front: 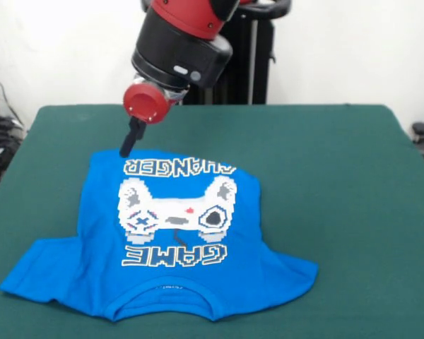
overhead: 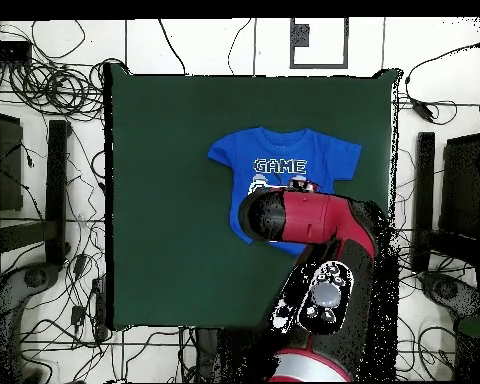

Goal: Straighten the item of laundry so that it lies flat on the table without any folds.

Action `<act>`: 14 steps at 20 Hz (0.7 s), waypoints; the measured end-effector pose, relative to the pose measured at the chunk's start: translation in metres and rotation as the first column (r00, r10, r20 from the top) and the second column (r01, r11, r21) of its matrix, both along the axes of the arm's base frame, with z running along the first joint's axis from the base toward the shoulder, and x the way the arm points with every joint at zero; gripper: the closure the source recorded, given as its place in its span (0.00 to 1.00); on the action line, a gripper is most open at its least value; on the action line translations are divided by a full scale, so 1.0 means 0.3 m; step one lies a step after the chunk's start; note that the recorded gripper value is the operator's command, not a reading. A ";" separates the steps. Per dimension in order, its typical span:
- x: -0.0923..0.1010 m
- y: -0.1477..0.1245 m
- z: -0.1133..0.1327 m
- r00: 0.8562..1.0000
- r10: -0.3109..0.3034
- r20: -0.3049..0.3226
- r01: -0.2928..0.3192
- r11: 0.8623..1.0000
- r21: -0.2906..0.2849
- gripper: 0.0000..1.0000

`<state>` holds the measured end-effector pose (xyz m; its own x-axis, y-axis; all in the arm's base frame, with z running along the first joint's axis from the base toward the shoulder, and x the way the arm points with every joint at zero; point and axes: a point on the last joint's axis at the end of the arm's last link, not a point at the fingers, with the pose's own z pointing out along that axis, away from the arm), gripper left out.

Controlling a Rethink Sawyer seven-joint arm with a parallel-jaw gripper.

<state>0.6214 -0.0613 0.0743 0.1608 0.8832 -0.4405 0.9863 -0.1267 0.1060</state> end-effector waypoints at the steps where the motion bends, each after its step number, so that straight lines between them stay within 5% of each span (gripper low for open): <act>1: 0.000 0.002 -0.003 1.000 0.003 -0.001 -0.003 1.000 0.001 0.00; 14: -0.012 -0.002 -0.047 0.999 0.034 -0.022 -0.034 0.999 0.019 0.00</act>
